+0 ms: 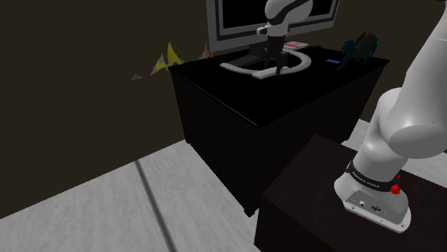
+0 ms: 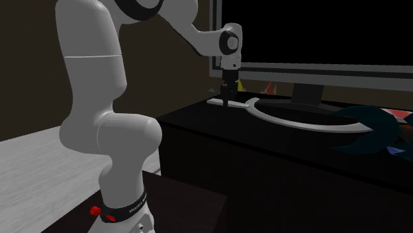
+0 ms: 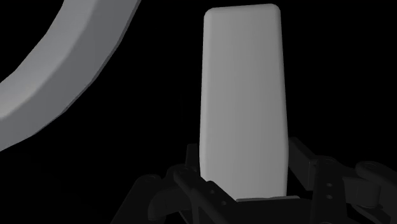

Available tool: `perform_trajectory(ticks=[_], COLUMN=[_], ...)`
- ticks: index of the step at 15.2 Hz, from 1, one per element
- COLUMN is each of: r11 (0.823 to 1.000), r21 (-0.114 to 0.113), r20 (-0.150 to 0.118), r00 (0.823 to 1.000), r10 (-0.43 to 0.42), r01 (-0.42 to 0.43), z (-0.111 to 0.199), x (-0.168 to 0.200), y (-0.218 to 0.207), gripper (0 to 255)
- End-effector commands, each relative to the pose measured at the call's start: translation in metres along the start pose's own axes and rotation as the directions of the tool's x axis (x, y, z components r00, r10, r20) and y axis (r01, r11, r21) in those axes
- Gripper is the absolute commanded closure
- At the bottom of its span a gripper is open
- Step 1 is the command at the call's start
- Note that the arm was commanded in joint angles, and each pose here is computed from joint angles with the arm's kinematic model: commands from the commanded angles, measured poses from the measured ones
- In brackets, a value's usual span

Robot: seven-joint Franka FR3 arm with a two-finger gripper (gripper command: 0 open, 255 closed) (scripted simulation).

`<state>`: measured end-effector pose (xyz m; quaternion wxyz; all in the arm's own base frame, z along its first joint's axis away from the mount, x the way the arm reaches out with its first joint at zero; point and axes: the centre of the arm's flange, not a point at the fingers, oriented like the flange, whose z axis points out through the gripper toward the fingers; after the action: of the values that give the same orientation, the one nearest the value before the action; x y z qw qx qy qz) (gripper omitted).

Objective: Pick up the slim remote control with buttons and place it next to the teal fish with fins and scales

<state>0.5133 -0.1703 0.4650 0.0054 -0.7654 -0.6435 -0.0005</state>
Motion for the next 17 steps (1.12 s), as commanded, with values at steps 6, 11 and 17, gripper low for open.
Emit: perform_trajectory(ticks=[6,11,17], r11=[1.000,1.000,1.000], r21=[0.000,0.000,0.000], r20=[0.000,0.000,0.000], r00=[1.000,1.000,1.000], r10=[0.000,0.000,0.000], r01=[0.000,0.000,0.000], z=[-0.037,-0.064,-0.095], x=[0.000,0.000,0.001], y=[0.000,0.000,0.000], gripper=[255,255,255])
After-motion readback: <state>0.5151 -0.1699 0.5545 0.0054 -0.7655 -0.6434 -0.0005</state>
